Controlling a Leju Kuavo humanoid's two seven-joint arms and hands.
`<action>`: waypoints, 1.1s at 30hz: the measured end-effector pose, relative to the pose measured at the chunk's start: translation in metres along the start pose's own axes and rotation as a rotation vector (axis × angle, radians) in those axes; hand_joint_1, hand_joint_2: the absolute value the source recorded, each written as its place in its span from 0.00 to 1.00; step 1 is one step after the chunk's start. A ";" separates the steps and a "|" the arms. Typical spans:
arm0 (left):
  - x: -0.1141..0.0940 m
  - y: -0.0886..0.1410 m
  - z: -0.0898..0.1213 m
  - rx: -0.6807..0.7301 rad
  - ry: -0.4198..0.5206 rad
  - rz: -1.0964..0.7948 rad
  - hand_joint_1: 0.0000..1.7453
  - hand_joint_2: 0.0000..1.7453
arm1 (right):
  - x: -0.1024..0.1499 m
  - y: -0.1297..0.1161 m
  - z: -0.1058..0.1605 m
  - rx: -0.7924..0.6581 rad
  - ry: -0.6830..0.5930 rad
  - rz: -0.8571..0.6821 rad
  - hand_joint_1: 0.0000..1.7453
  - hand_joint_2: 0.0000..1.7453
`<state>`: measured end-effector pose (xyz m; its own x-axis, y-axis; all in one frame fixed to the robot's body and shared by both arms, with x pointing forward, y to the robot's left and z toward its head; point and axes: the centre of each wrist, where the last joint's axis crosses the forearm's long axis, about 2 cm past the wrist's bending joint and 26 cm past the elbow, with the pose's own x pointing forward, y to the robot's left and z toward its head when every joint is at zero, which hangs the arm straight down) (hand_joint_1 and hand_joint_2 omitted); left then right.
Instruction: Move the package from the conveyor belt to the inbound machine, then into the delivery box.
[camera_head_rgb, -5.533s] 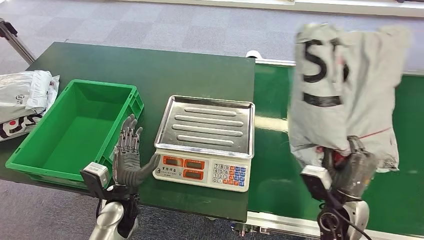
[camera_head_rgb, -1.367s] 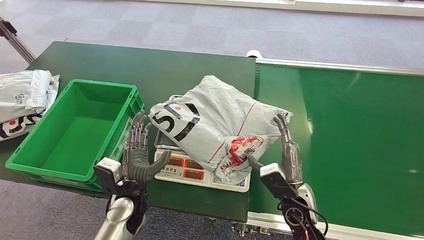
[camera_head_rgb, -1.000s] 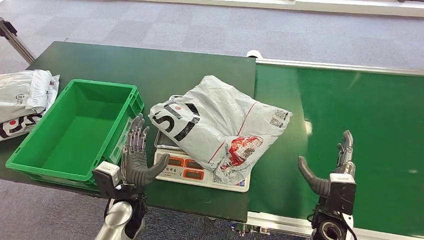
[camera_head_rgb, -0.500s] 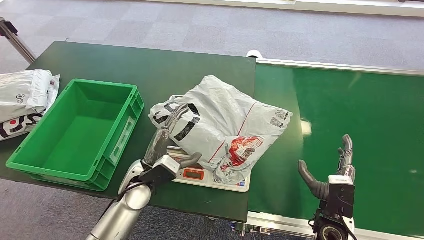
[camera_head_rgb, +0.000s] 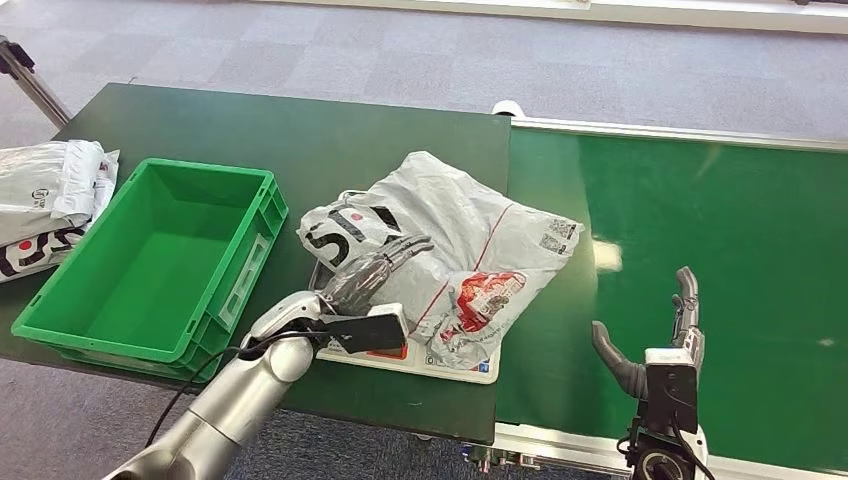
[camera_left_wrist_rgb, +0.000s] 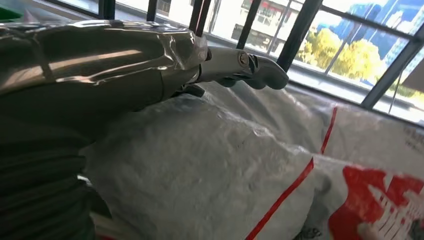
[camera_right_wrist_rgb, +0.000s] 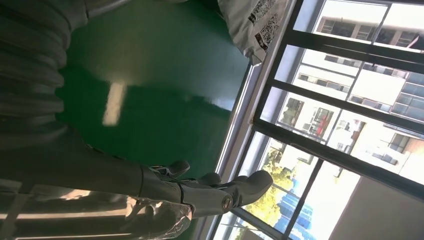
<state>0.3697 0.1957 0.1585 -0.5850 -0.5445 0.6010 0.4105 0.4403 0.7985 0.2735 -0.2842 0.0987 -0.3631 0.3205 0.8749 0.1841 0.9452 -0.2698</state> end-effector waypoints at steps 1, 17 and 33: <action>-0.003 0.001 -0.002 -0.034 0.017 -0.009 0.00 1.00 | 0.000 0.000 0.000 0.001 0.003 0.001 0.00 1.00; -0.014 0.000 -0.004 -0.105 0.015 -0.050 0.99 1.00 | 0.001 -0.001 0.003 0.003 0.012 0.011 0.00 1.00; 0.002 0.004 0.004 0.128 -0.287 -0.042 1.00 1.00 | 0.005 -0.003 0.009 -0.009 0.007 0.007 0.00 1.00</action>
<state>0.3674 0.1995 0.1621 -0.7805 -0.3484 0.5191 0.3012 0.5181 0.8005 0.2627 -0.2846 0.1003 -0.3554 0.3267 0.8758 0.1947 0.9423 -0.2724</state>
